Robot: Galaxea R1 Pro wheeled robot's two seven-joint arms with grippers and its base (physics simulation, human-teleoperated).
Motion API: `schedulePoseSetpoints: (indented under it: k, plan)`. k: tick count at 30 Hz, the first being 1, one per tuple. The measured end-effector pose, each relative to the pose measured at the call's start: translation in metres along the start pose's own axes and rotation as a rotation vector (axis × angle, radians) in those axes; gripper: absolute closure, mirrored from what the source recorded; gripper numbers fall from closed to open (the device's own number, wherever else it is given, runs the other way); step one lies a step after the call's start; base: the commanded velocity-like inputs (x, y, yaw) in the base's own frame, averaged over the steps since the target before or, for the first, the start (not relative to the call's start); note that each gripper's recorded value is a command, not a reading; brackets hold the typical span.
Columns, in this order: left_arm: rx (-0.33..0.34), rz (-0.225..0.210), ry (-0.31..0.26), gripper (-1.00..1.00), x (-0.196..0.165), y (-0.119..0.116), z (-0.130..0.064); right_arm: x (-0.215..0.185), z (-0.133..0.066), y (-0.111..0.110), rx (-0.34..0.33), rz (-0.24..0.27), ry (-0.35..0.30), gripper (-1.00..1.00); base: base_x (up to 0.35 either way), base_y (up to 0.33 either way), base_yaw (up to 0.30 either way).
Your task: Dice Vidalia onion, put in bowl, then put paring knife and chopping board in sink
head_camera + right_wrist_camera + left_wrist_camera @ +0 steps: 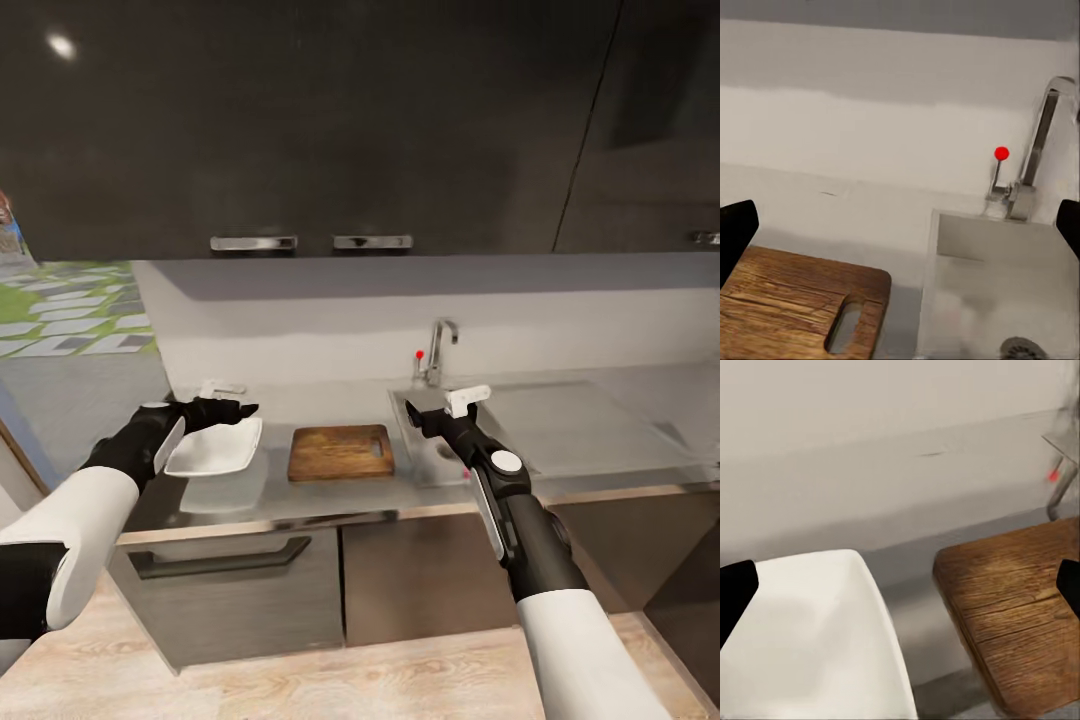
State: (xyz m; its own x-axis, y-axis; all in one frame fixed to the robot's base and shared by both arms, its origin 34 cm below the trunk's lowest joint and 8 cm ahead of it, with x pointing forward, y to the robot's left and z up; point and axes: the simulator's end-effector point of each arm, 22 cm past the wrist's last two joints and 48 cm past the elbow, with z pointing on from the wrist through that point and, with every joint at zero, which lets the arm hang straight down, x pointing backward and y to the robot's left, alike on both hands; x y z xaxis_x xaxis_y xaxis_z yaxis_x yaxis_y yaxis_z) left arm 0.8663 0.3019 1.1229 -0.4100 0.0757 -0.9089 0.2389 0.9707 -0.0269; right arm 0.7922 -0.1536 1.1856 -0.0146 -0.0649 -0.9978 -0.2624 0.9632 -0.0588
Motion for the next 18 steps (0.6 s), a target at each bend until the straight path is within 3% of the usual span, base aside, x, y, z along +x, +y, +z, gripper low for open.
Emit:
schedulePoseSetpoints:
  k: [6,18]
  plan:
    - [0.002,0.000,-0.001,-1.00,-0.0004,-0.0018,0.0001,-0.0003,-0.0003,0.0001,0.000,0.000,0.000,-1.00,-0.125,-0.241,-0.012]
    - [0.005,-0.001,0.000,-1.00,-0.0004,-0.0039,0.0006,-0.0006,-0.0004,0.0002,0.000,0.000,-0.001,-1.00,-0.012,-0.276,-0.001]
